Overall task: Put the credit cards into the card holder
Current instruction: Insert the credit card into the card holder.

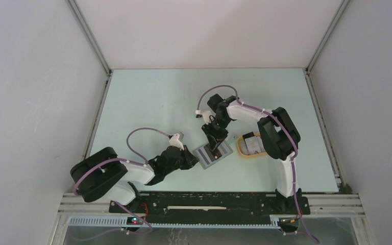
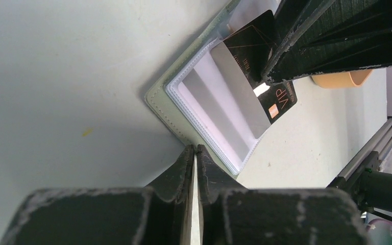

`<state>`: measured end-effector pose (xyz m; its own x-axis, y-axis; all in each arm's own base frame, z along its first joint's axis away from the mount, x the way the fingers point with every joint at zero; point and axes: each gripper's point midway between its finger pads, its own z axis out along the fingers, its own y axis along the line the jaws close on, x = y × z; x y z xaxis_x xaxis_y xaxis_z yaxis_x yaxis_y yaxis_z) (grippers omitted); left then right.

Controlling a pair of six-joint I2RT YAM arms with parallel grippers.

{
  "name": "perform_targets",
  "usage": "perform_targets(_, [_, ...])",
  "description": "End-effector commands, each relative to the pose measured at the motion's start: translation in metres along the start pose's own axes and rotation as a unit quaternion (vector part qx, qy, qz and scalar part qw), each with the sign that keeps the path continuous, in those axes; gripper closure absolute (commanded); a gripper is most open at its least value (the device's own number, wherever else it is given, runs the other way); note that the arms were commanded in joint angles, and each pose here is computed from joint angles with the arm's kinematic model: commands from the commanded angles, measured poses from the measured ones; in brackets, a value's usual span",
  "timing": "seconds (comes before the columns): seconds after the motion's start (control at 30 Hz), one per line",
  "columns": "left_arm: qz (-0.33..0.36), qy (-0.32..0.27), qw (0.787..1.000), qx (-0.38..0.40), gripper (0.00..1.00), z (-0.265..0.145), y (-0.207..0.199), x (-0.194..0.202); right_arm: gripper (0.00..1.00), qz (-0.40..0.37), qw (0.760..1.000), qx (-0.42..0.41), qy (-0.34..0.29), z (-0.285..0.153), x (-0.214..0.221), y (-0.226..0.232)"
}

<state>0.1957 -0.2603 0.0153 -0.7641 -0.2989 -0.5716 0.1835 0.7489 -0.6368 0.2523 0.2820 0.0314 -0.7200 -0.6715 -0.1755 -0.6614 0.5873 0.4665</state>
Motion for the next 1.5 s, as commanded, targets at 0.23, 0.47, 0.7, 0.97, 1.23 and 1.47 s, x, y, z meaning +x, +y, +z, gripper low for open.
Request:
perform_targets(0.23, [0.000, 0.015, 1.000, -0.001, 0.92, 0.019, -0.004, 0.003, 0.57, -0.024, 1.000, -0.004, 0.017, 0.018, 0.005, 0.014])
perform_targets(0.47, [-0.009, 0.013, 1.000, 0.000, 0.92, 0.021, -0.002, 0.006, 0.56, -0.007, 1.000, -0.024, 0.003, 0.006, 0.002, 0.010])
perform_targets(0.7, [-0.012, 0.015, 1.000, 0.000, 0.92, 0.021, 0.001, 0.009, 0.55, 0.006, 0.999, -0.029, -0.026, -0.017, -0.002, -0.002])
perform_targets(0.97, [-0.014, 0.016, 1.000, 0.001, 0.93, 0.022, 0.002, 0.010, 0.54, 0.009, 0.999, -0.031, -0.027, -0.021, 0.000, -0.005])
perform_targets(1.23, [-0.015, 0.018, 1.000, 0.001, 0.93, 0.023, 0.003, 0.012, 0.55, 0.013, 0.999, -0.033, -0.030, -0.027, 0.002, -0.009])
perform_targets(1.47, [-0.016, 0.020, 1.000, 0.003, 0.93, 0.024, 0.003, 0.013, 0.56, 0.010, 0.999, -0.016, -0.027, -0.029, 0.005, -0.012])
